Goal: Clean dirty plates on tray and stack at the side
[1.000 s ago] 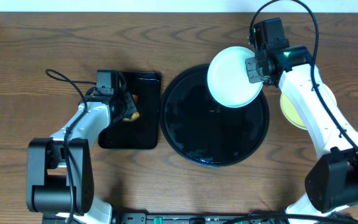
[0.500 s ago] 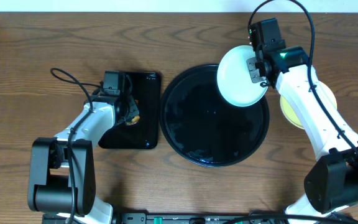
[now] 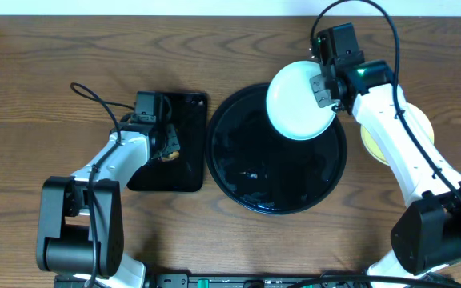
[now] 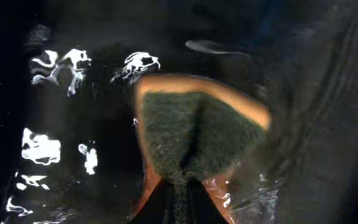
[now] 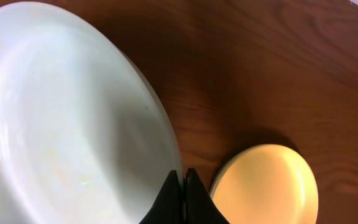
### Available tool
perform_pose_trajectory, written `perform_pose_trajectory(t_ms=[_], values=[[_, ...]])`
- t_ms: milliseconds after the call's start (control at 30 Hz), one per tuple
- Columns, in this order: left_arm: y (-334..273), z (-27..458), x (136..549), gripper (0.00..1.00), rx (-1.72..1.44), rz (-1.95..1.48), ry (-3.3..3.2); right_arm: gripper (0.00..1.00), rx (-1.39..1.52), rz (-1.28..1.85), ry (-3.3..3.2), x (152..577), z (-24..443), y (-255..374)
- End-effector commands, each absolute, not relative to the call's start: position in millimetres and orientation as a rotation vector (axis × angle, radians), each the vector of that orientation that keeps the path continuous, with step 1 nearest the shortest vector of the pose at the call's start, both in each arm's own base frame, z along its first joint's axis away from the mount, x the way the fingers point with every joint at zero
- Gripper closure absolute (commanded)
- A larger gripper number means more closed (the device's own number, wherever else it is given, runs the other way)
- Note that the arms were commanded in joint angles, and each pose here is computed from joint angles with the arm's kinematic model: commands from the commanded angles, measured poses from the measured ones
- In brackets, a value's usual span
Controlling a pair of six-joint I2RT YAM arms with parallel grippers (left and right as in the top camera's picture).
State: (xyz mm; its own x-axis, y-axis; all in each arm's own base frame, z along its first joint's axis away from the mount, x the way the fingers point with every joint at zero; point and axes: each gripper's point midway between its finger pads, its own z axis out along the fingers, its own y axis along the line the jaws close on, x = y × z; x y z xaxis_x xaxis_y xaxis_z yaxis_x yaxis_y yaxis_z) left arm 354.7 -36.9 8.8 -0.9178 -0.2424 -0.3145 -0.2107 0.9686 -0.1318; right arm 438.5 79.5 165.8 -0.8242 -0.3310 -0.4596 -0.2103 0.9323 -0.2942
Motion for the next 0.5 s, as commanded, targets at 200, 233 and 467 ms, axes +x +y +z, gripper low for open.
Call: perform_pose_trajectory(t_ms=[200,233,467], values=[[-31,12,357,0.93,-0.336,-0.088,2.769,0.99,-0.402,-0.311,2.524,439,185,81],[-46,15,358,0.93,-0.226,-0.201,2.776,0.99,-0.361,-0.34,2.523,439,186,76],[-36,32,371,0.92,-0.257,-0.13,2.696,0.99,-0.338,-0.365,2.525,439,186,72]])
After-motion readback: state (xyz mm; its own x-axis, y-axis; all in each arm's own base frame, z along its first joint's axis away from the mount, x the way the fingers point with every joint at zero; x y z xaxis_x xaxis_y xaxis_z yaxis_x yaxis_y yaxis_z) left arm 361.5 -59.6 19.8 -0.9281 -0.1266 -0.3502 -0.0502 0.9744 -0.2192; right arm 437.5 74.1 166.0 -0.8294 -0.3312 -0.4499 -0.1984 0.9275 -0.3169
